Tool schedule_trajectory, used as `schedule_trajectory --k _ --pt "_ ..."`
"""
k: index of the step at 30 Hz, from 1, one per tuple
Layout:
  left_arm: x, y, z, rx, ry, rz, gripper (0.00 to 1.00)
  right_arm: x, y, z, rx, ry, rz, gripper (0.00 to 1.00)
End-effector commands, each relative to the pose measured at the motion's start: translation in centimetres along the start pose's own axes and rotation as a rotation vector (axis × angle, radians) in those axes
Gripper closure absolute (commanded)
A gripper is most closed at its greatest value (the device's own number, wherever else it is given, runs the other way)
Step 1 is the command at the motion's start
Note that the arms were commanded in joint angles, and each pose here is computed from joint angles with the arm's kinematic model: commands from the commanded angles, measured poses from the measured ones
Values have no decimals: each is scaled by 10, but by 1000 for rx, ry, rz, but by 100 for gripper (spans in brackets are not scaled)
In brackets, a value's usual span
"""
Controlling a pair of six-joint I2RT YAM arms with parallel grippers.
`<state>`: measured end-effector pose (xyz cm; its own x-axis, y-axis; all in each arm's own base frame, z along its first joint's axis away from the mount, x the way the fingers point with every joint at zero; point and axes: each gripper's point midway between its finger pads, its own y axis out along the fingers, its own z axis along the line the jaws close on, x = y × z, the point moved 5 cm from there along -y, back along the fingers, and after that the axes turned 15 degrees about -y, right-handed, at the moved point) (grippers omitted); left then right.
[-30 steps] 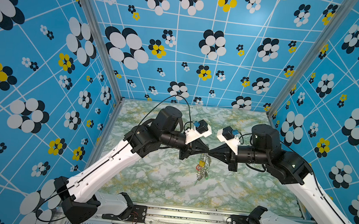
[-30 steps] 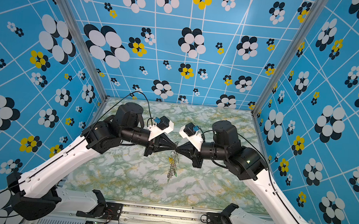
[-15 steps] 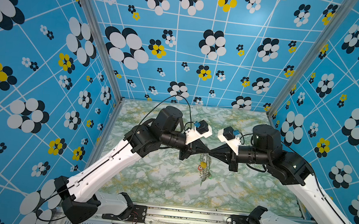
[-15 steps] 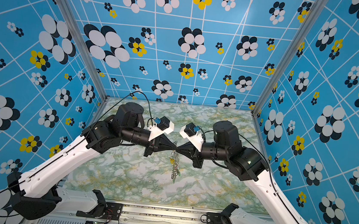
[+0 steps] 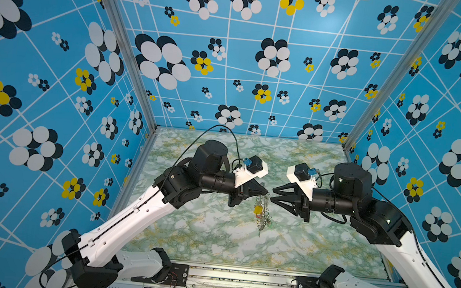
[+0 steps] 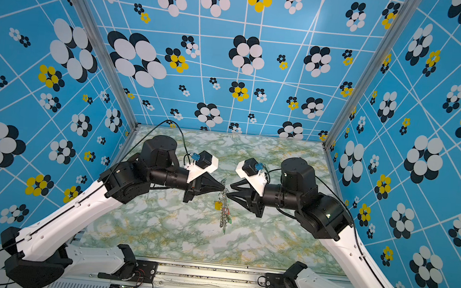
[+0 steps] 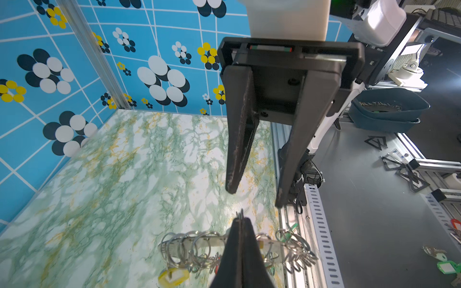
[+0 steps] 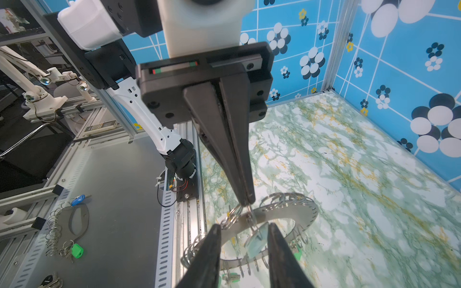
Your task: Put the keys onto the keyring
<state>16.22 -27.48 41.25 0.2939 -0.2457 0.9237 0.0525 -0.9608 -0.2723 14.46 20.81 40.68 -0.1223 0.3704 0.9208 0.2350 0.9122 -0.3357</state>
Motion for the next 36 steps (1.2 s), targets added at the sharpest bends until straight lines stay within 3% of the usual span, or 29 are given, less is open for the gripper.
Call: schedule_trajectory --k 1,14,18,27,36 --pt "23 -13 -11 -34 67 -127 100 0 1 -2 -19 4 -13 65" --pt "32 -18 -19 -92 78 -189 100 8 3 -8 -33 -36 -44 68" --pt "36 -21 -21 -94 85 -215 100 6 6 -9 -25 -27 -38 73" --pt "43 -25 -20 -97 95 -266 100 10 6 -6 -2 -7 -67 100" --pt "50 -25 -17 -95 112 -326 100 10 17 -1 87 48 -122 100"
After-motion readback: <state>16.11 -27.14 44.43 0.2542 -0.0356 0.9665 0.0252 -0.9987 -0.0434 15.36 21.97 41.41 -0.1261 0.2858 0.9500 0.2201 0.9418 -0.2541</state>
